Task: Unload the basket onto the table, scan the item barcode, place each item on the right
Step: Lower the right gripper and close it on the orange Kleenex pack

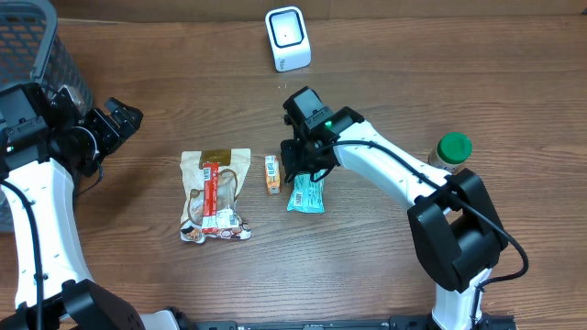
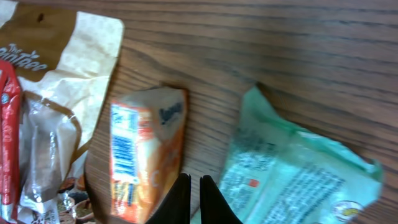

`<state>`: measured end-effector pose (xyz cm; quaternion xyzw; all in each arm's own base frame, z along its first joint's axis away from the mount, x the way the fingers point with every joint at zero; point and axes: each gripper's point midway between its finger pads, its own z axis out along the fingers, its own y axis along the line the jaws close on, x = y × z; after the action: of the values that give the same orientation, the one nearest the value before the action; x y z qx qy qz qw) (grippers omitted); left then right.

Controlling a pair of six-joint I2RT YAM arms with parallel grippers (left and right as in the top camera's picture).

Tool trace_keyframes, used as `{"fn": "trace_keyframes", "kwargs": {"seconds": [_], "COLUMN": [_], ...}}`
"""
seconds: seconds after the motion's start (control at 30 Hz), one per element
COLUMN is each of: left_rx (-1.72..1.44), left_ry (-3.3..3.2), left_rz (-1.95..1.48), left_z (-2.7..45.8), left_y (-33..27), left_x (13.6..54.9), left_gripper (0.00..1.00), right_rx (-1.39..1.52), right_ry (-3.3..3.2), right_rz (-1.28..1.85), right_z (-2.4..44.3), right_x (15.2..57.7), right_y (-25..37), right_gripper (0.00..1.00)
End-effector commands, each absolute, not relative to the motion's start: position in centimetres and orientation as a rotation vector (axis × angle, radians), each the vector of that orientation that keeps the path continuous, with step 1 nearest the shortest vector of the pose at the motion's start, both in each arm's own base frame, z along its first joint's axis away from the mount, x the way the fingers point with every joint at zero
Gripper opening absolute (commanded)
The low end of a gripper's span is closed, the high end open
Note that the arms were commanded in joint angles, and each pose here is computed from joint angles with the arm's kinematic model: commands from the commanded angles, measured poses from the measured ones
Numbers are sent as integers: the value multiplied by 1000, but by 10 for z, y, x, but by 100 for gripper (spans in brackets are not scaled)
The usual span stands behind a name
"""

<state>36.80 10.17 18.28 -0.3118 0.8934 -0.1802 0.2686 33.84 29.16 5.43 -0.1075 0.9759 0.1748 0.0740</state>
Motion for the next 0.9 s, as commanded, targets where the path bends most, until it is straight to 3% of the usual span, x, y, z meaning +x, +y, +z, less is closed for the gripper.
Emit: {"fn": "trace_keyframes", "kwargs": {"seconds": [0.0, 0.87], "left_rx": [-835, -835], "left_ry": [2388, 2388], "left_rz": [-481, -481], "left_z": [191, 191], "left_y": [102, 102], "left_x": [368, 368], "left_gripper": [99, 99], "right_rx": [-358, -337], "right_ry": [2886, 2908], "right_rz": [545, 443], "right_z": [67, 46], "right_x": [335, 334], "right_y": [301, 301], "right_gripper": [8, 8]}}
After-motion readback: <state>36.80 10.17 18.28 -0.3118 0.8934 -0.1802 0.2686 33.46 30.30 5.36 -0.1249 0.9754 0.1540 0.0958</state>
